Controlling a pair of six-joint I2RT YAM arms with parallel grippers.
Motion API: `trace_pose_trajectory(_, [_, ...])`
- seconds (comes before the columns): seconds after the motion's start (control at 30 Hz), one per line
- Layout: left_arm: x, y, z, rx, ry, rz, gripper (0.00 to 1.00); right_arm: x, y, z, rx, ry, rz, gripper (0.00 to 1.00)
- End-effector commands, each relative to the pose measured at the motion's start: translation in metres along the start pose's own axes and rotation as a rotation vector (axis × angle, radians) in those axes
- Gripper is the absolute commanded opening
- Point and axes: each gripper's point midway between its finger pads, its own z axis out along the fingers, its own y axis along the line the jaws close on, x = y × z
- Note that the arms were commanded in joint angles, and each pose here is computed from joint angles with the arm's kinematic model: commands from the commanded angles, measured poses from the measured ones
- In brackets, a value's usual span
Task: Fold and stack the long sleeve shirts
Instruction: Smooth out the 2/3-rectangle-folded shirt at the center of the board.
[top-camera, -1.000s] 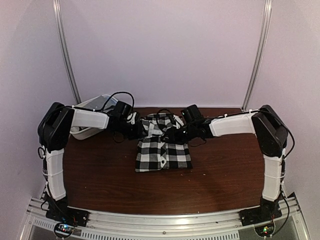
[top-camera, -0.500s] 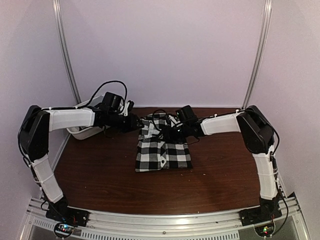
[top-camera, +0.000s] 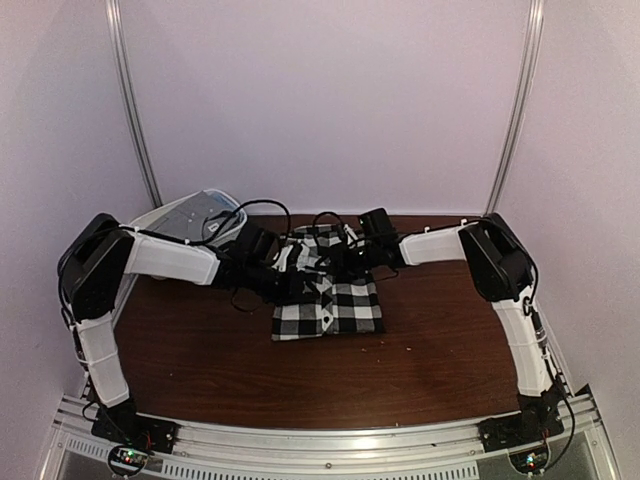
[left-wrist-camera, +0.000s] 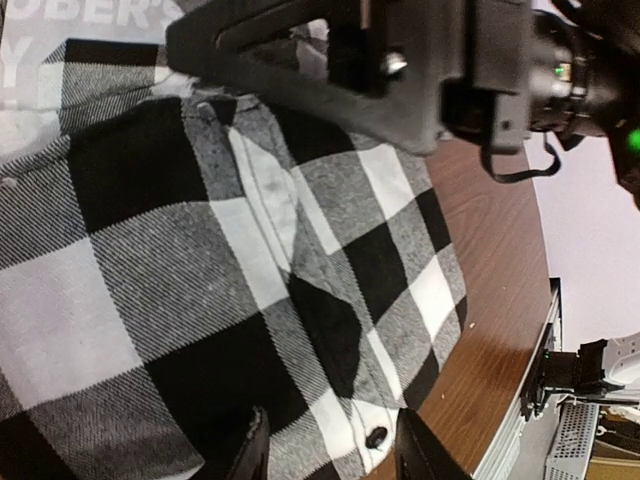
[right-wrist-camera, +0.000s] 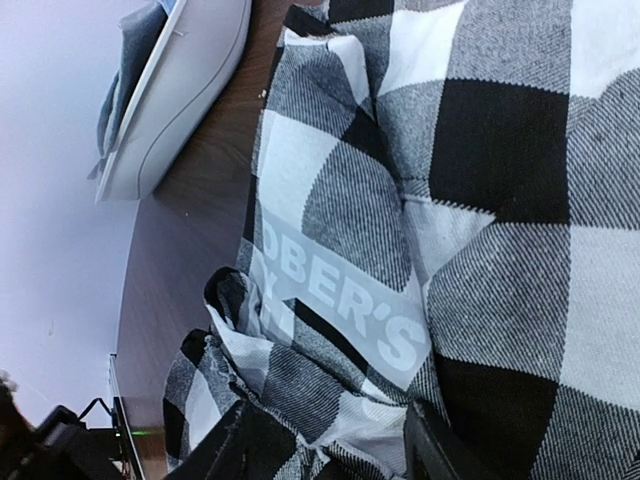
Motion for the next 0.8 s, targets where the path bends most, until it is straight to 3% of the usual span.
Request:
trace_pose_trajectory(0.0, [-0.012, 0.005, 0.022, 0.029, -0.026, -0.018, 0.44, -0.024, 0.01, -0.012, 0.009, -0.053, -0.029, 0.54])
trace_pose_trajectory(0.27, [-0.017, 0.012, 0.027, -0.004, -0.041, -0.041, 0.44, -0.037, 0.04, -0.063, 0.098, -0.114, -0.114, 0.57])
trace_pose_trajectory(0.5, [-0.013, 0.02, -0.01, -0.065, -0.116, -0.068, 0.45, 0.028, 0.062, -0.085, 0.09, -0.073, -0.148, 0.58])
trace_pose_trajectory(0.77, [0.007, 0.053, -0.022, -0.134, -0.127, -0.133, 0.45, 0.092, 0.09, -0.067, 0.018, -0.012, -0.169, 0.53])
